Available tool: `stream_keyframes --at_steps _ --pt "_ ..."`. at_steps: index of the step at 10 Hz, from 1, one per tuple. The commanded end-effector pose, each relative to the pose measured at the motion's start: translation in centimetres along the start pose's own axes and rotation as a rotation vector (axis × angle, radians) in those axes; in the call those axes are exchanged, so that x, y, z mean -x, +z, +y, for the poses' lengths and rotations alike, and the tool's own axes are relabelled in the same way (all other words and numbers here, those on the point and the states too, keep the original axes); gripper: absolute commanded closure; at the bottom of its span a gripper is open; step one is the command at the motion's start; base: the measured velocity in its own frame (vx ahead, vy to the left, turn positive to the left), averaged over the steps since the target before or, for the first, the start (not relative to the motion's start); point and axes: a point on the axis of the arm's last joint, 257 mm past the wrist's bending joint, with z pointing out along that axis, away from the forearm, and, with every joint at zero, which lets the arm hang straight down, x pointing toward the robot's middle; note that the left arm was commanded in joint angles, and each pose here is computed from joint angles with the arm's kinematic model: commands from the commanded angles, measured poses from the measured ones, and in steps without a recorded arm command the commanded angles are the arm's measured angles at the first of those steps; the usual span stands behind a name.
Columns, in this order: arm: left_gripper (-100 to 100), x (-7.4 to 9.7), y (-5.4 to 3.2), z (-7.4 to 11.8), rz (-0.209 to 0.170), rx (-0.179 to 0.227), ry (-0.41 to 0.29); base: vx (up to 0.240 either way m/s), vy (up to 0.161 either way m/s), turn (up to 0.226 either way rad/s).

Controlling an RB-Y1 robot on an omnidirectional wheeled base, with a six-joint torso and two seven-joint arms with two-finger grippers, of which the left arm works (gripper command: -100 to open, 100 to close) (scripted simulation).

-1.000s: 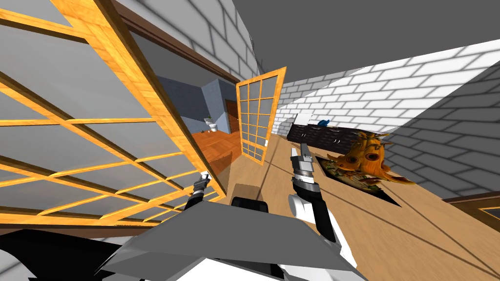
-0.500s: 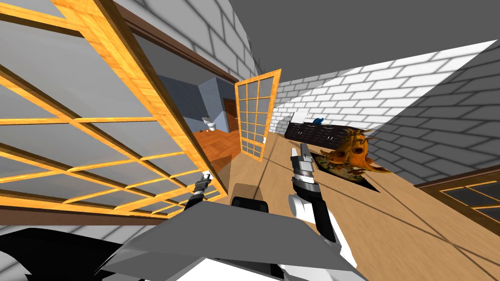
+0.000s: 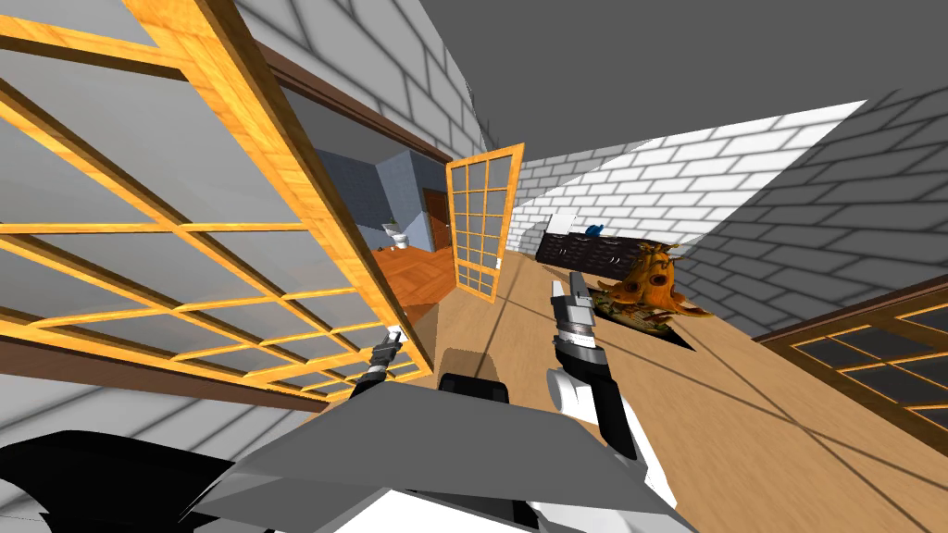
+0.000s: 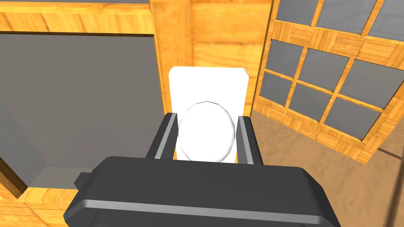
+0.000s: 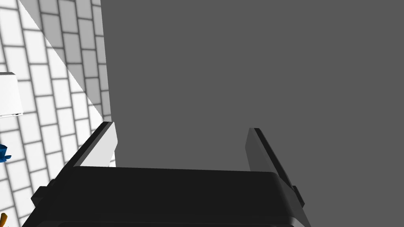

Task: Pull the door open

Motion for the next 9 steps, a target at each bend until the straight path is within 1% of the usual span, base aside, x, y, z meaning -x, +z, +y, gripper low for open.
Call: stream_keyframes --at_steps 1,6,8,9 --pt "100 -0.1 -0.19 0.4 0.003 0.020 0.001 -0.172 0.024 -0.041" --pt "100 -0.2 -1.79 2.5 0.005 0.125 0.001 -0.191 0.024 -0.048" --pt "100 -0.2 -2.25 3.0 0.004 0.151 0.000 -0.195 0.023 -0.037" --pt "100 -0.2 -1.99 2.9 0.006 0.145 0.001 -0.091 0.000 -0.009"
